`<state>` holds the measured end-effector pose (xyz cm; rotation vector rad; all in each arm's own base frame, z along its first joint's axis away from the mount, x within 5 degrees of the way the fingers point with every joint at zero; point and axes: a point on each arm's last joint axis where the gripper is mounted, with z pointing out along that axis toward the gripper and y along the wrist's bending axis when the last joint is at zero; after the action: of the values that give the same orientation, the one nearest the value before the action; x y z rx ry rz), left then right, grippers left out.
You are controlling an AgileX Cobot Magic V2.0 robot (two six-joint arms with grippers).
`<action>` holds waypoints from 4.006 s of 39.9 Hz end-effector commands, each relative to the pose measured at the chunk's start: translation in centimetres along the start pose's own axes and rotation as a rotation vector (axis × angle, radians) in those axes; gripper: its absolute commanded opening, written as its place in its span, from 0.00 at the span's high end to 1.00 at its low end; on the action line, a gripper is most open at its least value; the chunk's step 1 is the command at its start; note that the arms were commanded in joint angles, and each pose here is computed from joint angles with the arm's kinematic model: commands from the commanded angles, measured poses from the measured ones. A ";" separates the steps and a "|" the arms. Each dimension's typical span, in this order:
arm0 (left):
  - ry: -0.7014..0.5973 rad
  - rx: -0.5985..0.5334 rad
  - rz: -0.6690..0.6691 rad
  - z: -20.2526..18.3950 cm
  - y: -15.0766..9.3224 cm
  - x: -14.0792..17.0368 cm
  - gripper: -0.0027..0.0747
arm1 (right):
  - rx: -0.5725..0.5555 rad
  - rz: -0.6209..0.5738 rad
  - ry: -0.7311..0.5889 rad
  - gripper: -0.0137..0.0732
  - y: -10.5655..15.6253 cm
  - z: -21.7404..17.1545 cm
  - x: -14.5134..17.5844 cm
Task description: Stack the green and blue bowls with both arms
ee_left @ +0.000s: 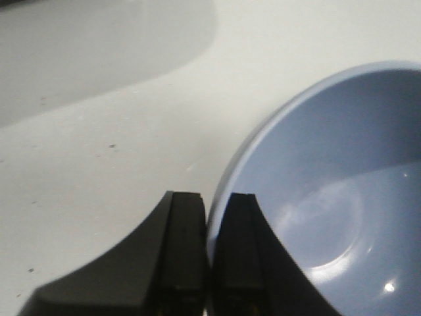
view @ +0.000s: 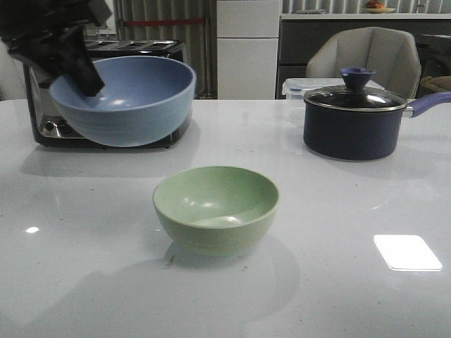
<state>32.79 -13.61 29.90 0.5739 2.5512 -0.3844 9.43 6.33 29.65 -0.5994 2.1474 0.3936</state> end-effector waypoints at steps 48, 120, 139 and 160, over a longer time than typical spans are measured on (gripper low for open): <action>0.044 0.062 0.219 7.2 -7.1 -3.3 0.82 | 0.008 -0.008 -0.094 0.42 0.0 -0.6 -1.3; -0.359 -0.063 0.216 -14.9 -4.9 18.8 0.33 | 0.009 -0.009 -0.093 0.42 0.0 -0.6 -1.3; -0.416 -0.063 0.220 -14.9 -4.9 18.5 0.84 | 0.013 -0.015 -0.091 0.78 -0.1 -0.6 -1.3; -0.418 -0.059 0.216 -14.9 -4.9 18.4 0.84 | 0.013 -0.015 -0.089 0.78 -0.1 -0.6 -1.3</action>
<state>9.69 -6.20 32.16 0.7004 2.1675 -0.2764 9.45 6.27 29.63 -0.6029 2.1484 0.3825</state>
